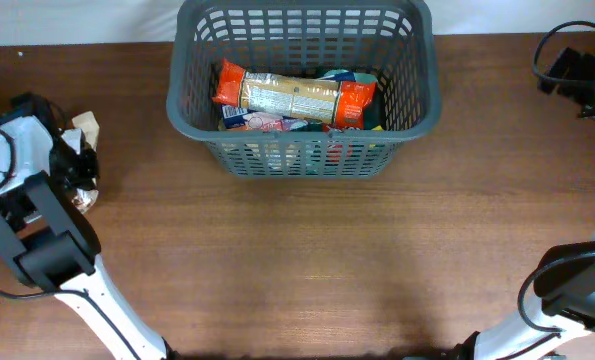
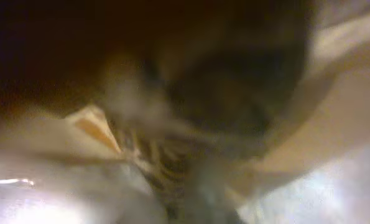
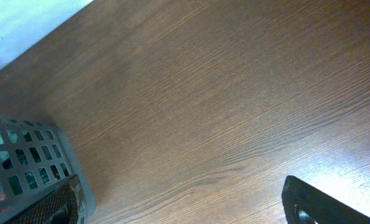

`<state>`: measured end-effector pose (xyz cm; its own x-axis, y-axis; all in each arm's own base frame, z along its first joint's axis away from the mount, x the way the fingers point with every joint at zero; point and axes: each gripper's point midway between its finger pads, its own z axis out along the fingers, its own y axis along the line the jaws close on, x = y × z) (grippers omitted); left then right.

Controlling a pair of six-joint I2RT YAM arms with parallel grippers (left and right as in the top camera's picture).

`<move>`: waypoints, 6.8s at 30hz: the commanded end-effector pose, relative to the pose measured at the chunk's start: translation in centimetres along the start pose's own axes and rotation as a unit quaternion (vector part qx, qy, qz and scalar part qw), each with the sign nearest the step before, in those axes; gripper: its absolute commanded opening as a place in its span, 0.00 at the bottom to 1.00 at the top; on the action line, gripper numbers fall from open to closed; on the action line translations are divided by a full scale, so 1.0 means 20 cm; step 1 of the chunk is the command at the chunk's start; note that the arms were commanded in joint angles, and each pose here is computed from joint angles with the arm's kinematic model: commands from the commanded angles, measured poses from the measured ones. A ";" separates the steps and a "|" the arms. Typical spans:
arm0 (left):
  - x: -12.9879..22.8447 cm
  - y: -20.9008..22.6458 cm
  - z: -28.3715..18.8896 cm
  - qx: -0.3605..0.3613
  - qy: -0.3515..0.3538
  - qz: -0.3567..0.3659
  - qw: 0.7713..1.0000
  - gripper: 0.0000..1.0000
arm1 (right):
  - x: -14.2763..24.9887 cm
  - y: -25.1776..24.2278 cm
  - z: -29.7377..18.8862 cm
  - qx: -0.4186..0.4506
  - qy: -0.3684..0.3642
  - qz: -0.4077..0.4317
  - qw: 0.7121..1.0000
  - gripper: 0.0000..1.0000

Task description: Pack container

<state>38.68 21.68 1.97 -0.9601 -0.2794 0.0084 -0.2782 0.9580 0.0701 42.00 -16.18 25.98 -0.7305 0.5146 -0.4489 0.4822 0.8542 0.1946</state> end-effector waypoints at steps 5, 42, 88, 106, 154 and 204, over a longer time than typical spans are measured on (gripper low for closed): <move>-0.32 -0.04 -0.85 0.013 -0.188 0.019 0.982 0.02 | 0.00 -0.01 0.00 0.004 0.001 0.001 1.000 0.99; -0.09 -2.14 -1.06 -0.094 -0.280 0.737 0.608 0.02 | 0.00 -0.01 0.00 0.004 0.000 0.001 1.000 0.99; -0.02 -0.24 -1.54 0.008 -0.298 0.027 0.954 0.99 | 0.05 0.22 -0.04 -0.023 -0.003 -0.045 0.999 0.99; -0.01 -0.24 -1.50 0.009 -0.285 0.027 0.958 0.99 | 0.48 0.99 -0.82 -0.188 -0.110 -0.231 0.948 0.99; -0.01 -0.24 -1.50 0.009 -0.285 0.027 0.958 0.99 | 1.17 -0.05 -0.05 -0.077 -0.480 -0.076 0.871 0.99; 0.95 -0.89 -1.52 0.123 -0.688 0.181 0.692 0.99 | 1.17 -0.05 -0.05 -0.078 -0.479 -0.076 0.871 0.99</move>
<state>27.48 -2.16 35.53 -0.0287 0.1536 -0.9877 0.1241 0.9810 0.1489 24.04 -4.65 16.49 -0.0043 0.1687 -0.9857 0.2699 0.9493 0.1613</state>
